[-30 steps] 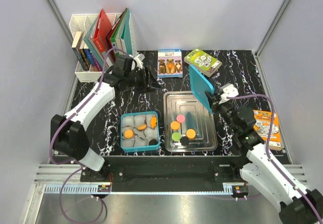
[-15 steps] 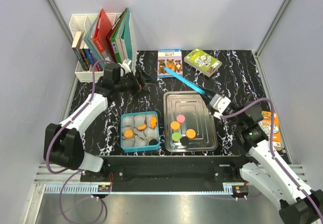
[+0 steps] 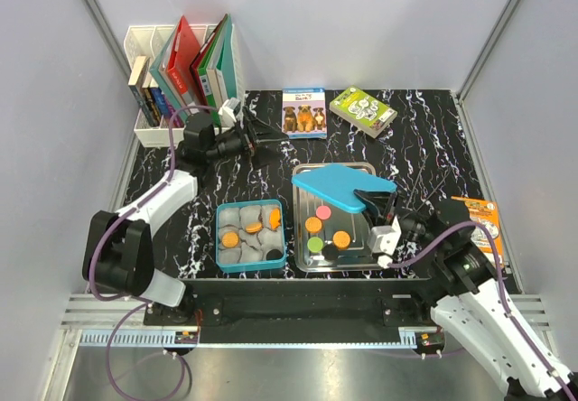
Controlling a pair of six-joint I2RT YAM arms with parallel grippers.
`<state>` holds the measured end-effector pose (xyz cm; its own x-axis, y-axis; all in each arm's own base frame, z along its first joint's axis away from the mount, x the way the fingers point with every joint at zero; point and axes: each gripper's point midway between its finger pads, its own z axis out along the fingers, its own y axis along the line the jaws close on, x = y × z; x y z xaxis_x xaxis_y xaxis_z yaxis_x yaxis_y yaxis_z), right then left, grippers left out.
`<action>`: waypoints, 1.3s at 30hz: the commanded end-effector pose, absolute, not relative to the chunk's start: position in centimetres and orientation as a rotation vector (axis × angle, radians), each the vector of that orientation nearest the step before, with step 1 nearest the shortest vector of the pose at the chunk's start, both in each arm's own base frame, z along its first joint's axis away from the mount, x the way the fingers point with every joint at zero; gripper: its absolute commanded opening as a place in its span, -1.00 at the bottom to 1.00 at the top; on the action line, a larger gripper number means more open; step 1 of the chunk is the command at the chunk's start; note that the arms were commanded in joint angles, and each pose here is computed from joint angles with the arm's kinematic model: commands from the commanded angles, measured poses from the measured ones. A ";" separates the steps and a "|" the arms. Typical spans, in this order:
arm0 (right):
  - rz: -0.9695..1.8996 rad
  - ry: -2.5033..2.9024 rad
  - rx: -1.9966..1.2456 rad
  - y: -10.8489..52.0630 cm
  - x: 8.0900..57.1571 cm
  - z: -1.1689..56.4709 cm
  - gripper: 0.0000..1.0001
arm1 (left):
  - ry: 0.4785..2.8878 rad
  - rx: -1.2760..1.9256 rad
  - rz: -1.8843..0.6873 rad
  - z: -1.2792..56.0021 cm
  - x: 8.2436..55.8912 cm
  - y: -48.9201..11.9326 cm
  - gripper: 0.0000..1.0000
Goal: Pack the cookies
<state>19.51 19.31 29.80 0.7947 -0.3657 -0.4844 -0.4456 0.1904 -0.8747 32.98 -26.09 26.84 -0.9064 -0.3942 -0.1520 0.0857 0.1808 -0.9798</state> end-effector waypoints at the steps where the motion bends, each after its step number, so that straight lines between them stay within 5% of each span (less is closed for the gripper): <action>1: -0.063 0.642 -1.463 18.2 18.8 30.0 -1.00 | 1.957 -0.019 -1.973 30.1 30.2 -26.5 0.98; 8: -0.055 0.608 -1.497 18.4 18.2 29.0 -1.00 | 1.776 0.034 -2.140 31.5 26.9 -25.7 0.98; 21: -0.051 0.550 -1.473 20.6 21.0 30.3 -1.00 | 1.974 0.014 -2.175 28.5 26.0 -27.9 0.98; 24: -0.064 0.576 -1.470 20.4 21.4 30.0 -1.00 | 2.024 0.056 -2.069 27.9 26.0 -27.8 0.98; 25: -0.072 0.586 -1.465 20.2 21.5 30.0 -1.00 | 1.949 0.223 -1.894 28.5 27.1 -27.8 0.98; 26: -0.085 0.605 -1.456 20.0 21.8 30.0 -1.00 | 2.216 0.071 -1.757 25.6 26.2 -27.0 0.98; 28: -0.102 0.620 -1.450 19.7 22.1 30.0 -1.00 | 2.304 0.066 -1.236 23.6 28.3 -24.3 0.98; 30: -0.108 0.623 -1.446 19.6 22.2 30.0 -1.00 | 2.284 -0.012 -1.053 23.4 29.6 -22.6 0.98; 37: -0.099 0.619 -1.431 19.8 22.3 30.4 -1.00 | 1.942 -0.451 -1.240 24.2 31.0 -19.0 0.98; 39: -0.097 0.619 -1.427 19.8 22.2 30.6 -1.00 | 2.034 -0.428 -1.318 23.3 30.4 -19.4 0.98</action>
<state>22.16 19.78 27.53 0.8139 -0.4362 -0.3838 -0.3732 0.1139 -0.9207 28.64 -20.85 25.70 -0.7047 -0.5307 -0.4710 0.1995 0.4888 -0.8493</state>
